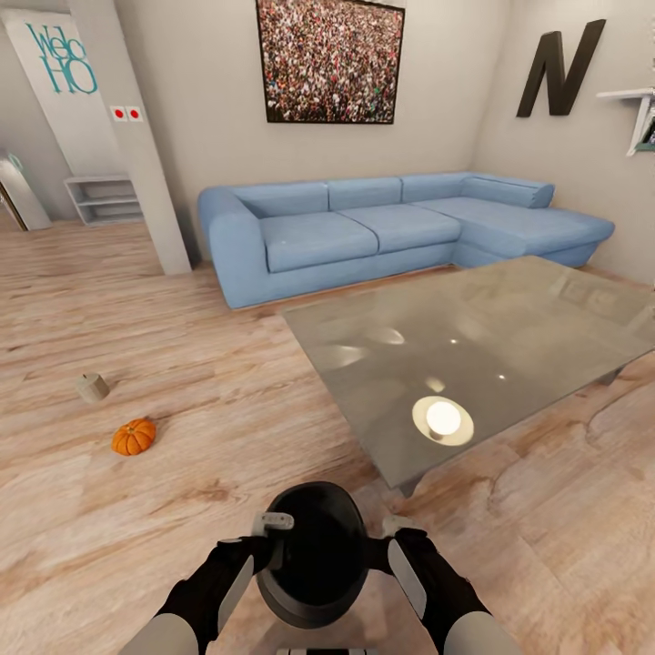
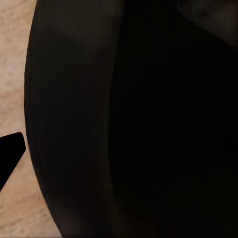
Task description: Place each of the two pumpkins and all three candles from the living room inside a cabinet in the living room (use any cabinet), then make sure every cabinet is closed, and position the cauldron so it is next to a table in the living room.
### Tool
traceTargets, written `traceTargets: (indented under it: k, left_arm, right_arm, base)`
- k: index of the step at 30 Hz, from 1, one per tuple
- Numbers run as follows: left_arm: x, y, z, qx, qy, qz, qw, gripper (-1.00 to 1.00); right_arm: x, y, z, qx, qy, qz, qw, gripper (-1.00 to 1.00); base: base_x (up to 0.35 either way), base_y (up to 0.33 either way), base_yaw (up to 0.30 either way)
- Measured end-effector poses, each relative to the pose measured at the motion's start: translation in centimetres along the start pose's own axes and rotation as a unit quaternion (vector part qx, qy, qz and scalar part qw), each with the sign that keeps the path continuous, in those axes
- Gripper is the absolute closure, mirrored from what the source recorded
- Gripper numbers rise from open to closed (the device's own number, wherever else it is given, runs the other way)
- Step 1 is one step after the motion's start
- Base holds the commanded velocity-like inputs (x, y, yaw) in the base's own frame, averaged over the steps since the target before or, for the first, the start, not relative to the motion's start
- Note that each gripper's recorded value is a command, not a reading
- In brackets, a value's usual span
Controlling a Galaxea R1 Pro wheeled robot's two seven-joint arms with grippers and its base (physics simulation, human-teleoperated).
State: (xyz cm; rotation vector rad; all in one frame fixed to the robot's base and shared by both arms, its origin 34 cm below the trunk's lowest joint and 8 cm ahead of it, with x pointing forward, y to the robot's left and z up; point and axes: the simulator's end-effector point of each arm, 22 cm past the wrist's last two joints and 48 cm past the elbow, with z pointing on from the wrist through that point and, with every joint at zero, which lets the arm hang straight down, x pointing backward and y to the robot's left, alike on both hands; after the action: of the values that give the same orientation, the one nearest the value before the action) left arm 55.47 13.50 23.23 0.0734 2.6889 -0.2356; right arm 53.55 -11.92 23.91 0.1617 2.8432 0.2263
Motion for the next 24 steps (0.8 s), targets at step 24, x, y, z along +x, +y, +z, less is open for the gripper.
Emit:
traceTargets:
  k: [24]
  left_arm:
    - [-4.2,-0.8,-3.4,0.002,-0.043,0.006,0.9991,-1.00]
  right_arm:
    - [-3.6,1.0,-3.9,-0.006,-0.048,-0.007,0.9988,-1.00]
  base:
    - [-0.038,0.000,0.000]
